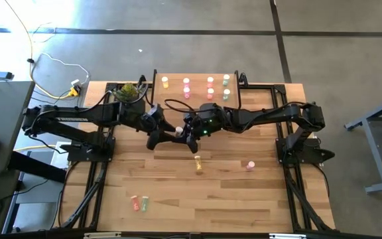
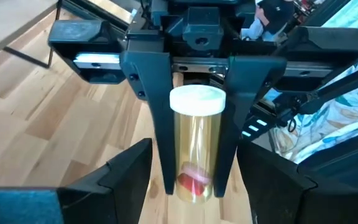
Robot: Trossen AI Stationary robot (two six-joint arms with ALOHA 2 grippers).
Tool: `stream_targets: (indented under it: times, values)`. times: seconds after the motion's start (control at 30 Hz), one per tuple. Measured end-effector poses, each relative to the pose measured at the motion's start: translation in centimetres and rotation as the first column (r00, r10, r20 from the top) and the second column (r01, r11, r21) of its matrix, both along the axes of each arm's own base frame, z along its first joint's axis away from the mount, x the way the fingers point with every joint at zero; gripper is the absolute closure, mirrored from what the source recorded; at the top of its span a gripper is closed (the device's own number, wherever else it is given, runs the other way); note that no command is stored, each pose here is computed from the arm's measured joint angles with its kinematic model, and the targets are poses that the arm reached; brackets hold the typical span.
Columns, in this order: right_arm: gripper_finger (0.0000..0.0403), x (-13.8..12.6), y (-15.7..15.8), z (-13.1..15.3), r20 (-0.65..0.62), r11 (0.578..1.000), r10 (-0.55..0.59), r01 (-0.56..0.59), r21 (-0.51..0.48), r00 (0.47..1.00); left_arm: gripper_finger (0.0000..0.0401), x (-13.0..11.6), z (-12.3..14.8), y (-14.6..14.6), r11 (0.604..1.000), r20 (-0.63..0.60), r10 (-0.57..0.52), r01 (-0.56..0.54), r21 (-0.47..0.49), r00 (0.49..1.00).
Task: Pick and place medicine bottles onto shelf by color
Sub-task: Put the bottom yellow pill bottle on the shelf
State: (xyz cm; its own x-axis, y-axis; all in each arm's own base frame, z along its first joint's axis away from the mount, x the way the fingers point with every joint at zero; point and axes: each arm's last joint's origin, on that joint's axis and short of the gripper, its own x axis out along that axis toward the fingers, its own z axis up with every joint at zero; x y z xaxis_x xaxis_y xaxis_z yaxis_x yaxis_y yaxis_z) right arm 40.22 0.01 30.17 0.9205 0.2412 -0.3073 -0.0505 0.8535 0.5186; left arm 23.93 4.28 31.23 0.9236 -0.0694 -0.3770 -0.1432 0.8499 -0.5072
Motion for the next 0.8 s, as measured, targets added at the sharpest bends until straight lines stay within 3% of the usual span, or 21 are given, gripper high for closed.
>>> stream_targets:
  times: [0.8]
  values:
    - [0.0308, 0.1, 1.0, 0.3, 0.037, 1.000, 0.014, -0.013, -0.026, 0.999, 0.0176, 0.2, 0.3, 0.1, 0.999, 0.038, -0.007, 0.006, 0.034, 0.999]
